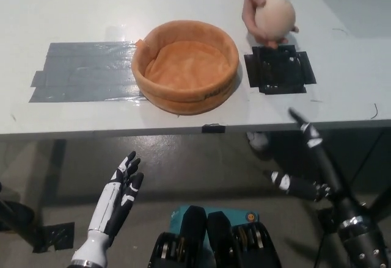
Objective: A person hands a emotional support dumpling to the robot which it grabs with its right hand and places in the soft place kept infront of it in the centre of the desk
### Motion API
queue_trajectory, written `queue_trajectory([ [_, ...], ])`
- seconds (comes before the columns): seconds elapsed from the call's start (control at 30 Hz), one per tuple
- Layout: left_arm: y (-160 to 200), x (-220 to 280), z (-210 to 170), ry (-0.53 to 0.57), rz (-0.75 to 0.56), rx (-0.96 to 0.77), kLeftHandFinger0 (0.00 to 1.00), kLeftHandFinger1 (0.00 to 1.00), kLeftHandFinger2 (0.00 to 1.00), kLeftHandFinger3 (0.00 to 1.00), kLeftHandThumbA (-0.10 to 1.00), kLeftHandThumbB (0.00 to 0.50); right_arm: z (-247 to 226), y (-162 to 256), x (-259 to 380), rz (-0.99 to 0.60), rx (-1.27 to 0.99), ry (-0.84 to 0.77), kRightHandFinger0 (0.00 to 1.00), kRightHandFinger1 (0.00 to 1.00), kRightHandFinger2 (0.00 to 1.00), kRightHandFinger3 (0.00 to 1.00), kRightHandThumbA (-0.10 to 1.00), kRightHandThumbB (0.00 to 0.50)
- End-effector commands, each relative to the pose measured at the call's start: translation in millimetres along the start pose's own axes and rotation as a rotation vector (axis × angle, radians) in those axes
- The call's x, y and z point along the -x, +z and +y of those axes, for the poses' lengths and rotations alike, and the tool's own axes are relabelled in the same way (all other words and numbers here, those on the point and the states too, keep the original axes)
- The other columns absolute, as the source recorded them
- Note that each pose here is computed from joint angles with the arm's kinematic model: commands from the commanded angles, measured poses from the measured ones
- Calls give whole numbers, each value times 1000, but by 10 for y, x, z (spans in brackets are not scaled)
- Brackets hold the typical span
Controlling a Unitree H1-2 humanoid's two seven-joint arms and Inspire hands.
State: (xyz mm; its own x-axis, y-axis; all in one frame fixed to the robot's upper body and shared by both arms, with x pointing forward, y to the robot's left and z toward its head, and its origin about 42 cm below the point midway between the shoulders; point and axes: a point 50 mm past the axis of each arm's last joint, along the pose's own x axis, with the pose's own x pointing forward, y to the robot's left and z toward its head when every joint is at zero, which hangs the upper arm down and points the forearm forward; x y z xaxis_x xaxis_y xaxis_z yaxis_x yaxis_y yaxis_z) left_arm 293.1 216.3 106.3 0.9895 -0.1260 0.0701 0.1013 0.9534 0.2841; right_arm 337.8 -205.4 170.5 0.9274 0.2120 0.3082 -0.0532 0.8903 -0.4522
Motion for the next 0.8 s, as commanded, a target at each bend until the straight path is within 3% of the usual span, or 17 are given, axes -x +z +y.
queue_trajectory([
  [0.0, 76, 0, 9, 14, -68, -15, 1000, 1000, 1000, 1000, 918, 51, -428, 578, -329, -118, 79, -143, 1000, 1000, 1000, 1000, 896, 257],
  [0.17, 103, 1, 8, 15, -58, -8, 1000, 1000, 1000, 1000, 904, 64, -879, 1012, -896, -140, 136, -174, 1000, 1000, 1000, 1000, 892, 305],
  [0.27, 111, -10, 18, 19, -65, -11, 1000, 1000, 1000, 1000, 910, 62, -1042, 1138, -1200, -122, 197, -179, 1000, 1000, 1000, 1000, 958, 336],
  [0.37, 116, -8, 17, 16, -73, -11, 1000, 1000, 1000, 1000, 913, 55, -1204, 1296, -1616, -87, 246, -153, 1000, 1000, 1000, 1000, 873, 306],
  [0.53, 119, -21, 27, 18, -76, -10, 1000, 1000, 1000, 1000, 916, 58, -1256, 1368, -2046, -35, 295, -112, 1000, 1000, 1000, 1000, 868, 301],
  [0.6, 122, -30, 31, 17, -75, -9, 1000, 1000, 1000, 1000, 917, 62, -1242, 1387, -2256, 2, 301, -89, 1000, 1000, 1000, 1000, 854, 322],
  [0.77, 143, -43, 26, 17, -80, -17, 1000, 1000, 1000, 1000, 935, 76, -1176, 1363, -2608, 95, 351, -36, 1000, 1000, 1000, 1000, 939, 383],
])
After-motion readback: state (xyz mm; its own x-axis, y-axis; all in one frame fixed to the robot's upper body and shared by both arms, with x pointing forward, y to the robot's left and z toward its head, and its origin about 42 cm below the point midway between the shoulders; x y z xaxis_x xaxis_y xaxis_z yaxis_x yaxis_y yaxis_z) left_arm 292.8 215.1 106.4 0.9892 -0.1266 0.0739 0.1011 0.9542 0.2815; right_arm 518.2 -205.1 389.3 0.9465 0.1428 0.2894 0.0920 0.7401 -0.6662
